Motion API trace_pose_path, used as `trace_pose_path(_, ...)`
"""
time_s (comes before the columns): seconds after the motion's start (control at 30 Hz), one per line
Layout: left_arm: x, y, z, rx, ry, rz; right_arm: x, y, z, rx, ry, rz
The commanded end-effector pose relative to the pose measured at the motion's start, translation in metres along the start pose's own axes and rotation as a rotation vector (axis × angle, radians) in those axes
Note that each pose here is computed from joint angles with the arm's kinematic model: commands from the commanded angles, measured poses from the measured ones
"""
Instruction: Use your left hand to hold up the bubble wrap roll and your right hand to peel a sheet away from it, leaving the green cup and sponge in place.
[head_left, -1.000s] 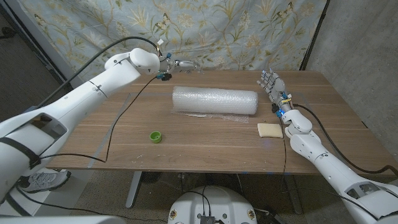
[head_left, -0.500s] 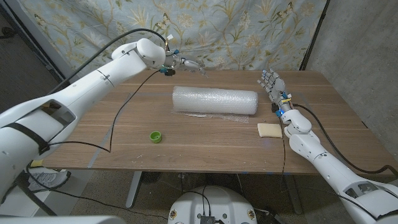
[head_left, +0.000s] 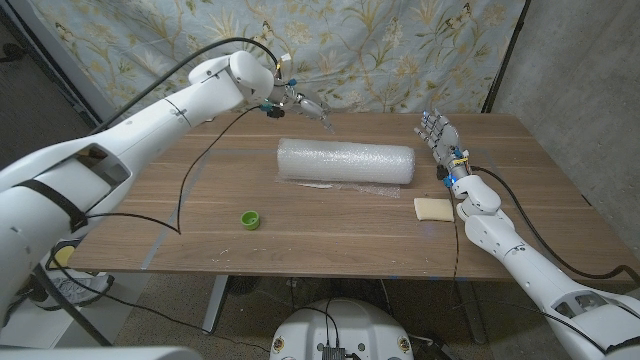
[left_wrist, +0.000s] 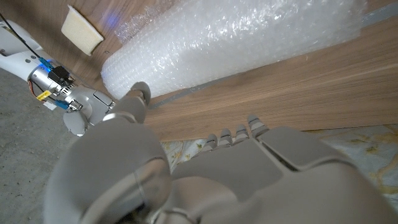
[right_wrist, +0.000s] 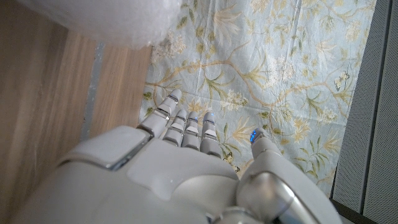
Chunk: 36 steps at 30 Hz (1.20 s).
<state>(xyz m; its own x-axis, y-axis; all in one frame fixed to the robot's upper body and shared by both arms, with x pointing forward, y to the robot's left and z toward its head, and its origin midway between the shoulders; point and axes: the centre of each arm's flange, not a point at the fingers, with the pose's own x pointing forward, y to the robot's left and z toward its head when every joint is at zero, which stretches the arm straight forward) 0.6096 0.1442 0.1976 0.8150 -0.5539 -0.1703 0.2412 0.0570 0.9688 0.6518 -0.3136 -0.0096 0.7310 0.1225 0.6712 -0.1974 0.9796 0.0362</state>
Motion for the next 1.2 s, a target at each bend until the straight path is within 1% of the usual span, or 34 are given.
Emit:
trace_pose_path(0.03, 0.008, 0.002, 0.014, 0.093, 0.045, -0.091, 0.000, 0.001, 0.002, 0.009, -0.005, -0.006)
trace_pose_path(0.17, 0.012, 0.002, 0.018, 0.102, 0.044, -0.123, -0.001, 0.001, 0.002, 0.005, -0.009, -0.001)
trace_pose_path(0.33, 0.017, 0.004, 0.021, 0.094, 0.033, -0.158, -0.003, -0.001, 0.002, 0.010, -0.007, -0.011)
trace_pose_path(0.73, 0.028, 0.003, 0.029, 0.124, 0.038, -0.239, -0.008, -0.002, 0.003, 0.008, -0.014, -0.020)
trace_pose_path(0.9, 0.031, 0.003, 0.033, 0.140, 0.044, -0.257, -0.011, -0.003, 0.004, 0.007, -0.016, -0.022)
trace_pose_path(1.0, 0.032, 0.002, 0.035, 0.158, 0.061, -0.262, -0.013, -0.004, 0.003, 0.009, -0.014, -0.029)
trace_pose_path(1.2, 0.036, 0.000, 0.035, 0.164, 0.069, -0.259, -0.017, -0.007, 0.001, 0.011, -0.008, -0.042)
